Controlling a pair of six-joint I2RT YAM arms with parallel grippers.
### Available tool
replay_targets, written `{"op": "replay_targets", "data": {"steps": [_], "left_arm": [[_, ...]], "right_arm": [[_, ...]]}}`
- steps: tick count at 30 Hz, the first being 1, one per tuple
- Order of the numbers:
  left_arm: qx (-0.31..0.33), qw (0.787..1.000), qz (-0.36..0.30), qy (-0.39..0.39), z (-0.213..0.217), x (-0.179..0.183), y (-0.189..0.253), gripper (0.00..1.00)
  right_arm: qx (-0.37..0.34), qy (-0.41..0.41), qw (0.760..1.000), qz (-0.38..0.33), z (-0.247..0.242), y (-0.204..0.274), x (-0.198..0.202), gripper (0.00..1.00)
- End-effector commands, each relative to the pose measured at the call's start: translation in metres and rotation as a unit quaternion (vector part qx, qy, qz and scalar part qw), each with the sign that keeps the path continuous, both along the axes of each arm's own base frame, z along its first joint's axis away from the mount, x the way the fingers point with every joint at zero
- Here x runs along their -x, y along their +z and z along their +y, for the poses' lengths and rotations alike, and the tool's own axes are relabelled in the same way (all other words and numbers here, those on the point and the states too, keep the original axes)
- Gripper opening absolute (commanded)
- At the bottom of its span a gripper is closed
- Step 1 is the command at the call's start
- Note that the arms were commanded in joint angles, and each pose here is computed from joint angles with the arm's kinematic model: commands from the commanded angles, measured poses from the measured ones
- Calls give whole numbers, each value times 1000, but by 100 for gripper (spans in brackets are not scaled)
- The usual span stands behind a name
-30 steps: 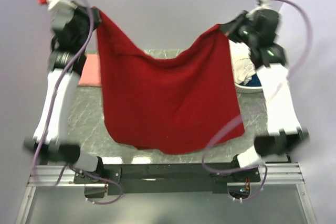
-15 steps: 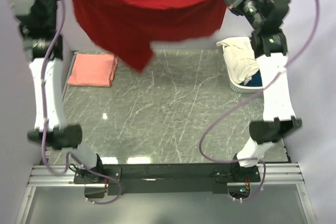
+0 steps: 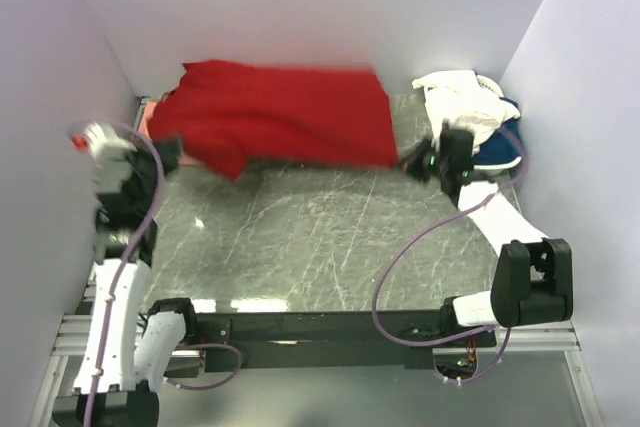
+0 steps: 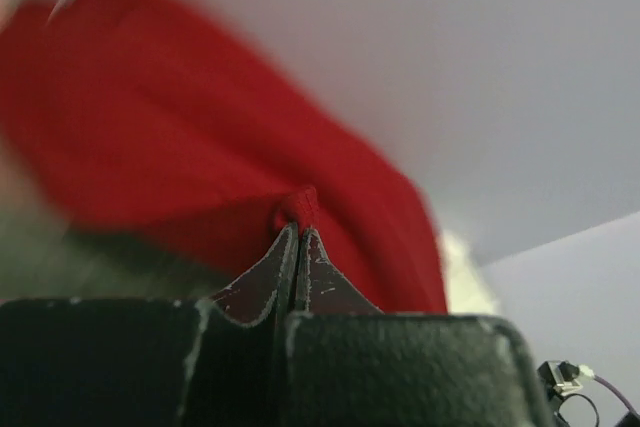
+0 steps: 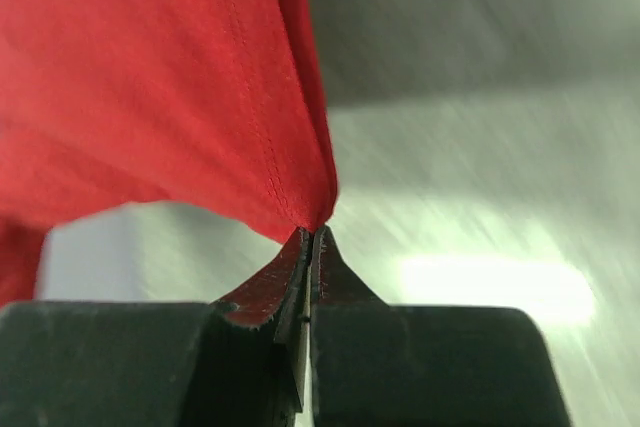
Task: Fold and stack the t-shirts
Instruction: Flatten the tshirt out
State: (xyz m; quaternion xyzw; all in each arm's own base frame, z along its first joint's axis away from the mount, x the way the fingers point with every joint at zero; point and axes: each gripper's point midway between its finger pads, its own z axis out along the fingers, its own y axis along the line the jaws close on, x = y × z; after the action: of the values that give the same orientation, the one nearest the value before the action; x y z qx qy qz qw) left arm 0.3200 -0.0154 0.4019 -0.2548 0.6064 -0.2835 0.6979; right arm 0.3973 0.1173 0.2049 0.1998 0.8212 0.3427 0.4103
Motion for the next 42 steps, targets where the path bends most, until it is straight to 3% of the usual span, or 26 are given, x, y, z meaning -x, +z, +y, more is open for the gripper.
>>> {"op": "replay_targets", "data": {"steps": [1,4,9,17,25,31,38,42], "left_arm": [[72,990,118,18,0,31,-99,0],[97,969,223,40,2,60,-190,0],[148,951,265,66,2,89,-232,1],[165,940,281,97,8,116,-214,1],[155,949,258,95,8,132,-175,1],[149,952,255,77,2,139,-166,1],[135,960,246,24,-13,119,-170,1],[121,956,266,32,-8,94,-185,1]], "right_arm": [[10,-4,999,33,-6,-35,31,0],[31,-14,993,113,-15,-105,73,0],[50,-23,984,171,-25,-149,113,0],[80,-70,977,184,-48,-148,155,0],[114,-130,973,152,-78,-110,159,1],[110,-154,968,165,-89,-111,164,1],[99,-166,969,154,-92,-103,154,1],[90,-149,973,154,-86,-105,139,1]]}}
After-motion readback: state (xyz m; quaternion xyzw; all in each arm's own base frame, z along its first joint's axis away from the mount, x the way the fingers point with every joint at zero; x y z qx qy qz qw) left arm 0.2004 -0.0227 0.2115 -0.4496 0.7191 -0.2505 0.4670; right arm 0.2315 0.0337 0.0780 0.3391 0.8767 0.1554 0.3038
